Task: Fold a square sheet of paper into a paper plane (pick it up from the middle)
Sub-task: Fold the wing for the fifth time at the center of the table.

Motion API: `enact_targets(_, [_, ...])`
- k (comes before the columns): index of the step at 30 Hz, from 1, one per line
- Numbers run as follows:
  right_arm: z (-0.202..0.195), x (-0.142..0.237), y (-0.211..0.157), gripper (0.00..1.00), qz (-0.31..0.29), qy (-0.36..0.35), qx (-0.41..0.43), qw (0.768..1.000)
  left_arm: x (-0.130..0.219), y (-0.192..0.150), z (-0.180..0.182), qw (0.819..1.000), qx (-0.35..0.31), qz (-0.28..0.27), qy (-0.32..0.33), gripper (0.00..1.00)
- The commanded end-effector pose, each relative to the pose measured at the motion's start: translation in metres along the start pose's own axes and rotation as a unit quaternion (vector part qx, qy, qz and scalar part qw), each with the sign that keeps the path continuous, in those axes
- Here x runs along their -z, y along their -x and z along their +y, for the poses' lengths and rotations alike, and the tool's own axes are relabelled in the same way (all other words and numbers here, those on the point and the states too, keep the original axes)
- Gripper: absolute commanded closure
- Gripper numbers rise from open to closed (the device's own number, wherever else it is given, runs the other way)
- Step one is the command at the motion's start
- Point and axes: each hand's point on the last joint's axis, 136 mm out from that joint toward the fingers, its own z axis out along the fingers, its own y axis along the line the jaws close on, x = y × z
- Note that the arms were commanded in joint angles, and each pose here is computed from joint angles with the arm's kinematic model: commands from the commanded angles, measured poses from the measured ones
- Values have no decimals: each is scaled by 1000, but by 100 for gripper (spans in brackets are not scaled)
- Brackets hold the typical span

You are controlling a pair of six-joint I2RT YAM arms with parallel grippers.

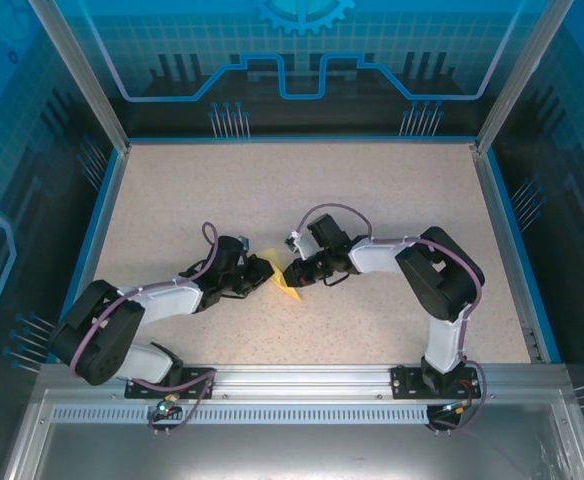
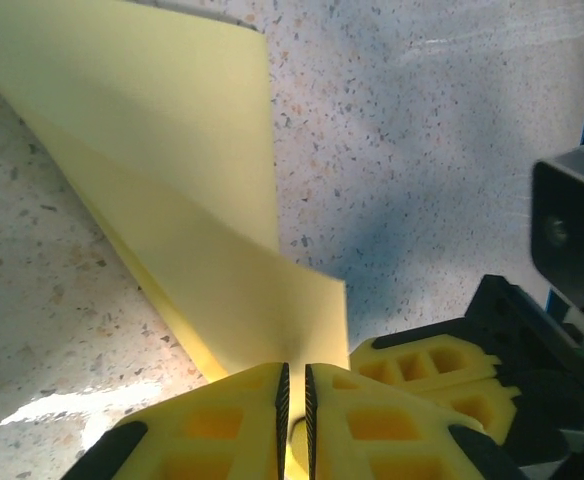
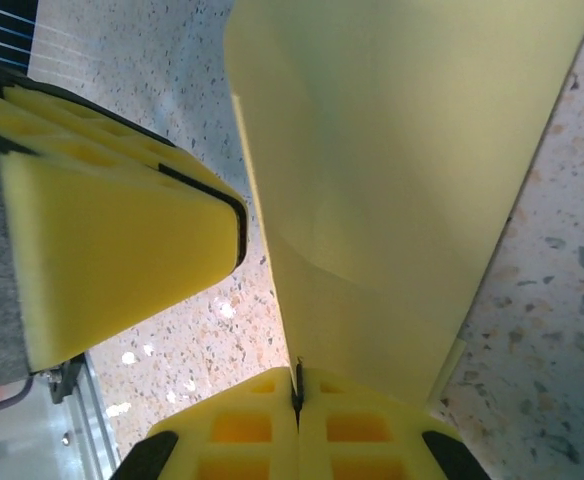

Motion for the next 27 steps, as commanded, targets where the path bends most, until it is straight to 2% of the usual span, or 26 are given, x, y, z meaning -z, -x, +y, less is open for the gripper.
enact_targets(1, [-4, -3, -6, 98, 8, 23, -40, 999, -5, -4, -1, 1000, -1, 10, -12, 85])
enact_targets(19, [-23, -8, -14, 99, 5, 31, -109, 994, -13, -9, 4, 1000, -1, 20, -13, 86])
enact_targets(27, [-18, 0, -1, 98, -19, 56, -118, 991, -15, -14, 5, 1000, -5, 24, -16, 87])
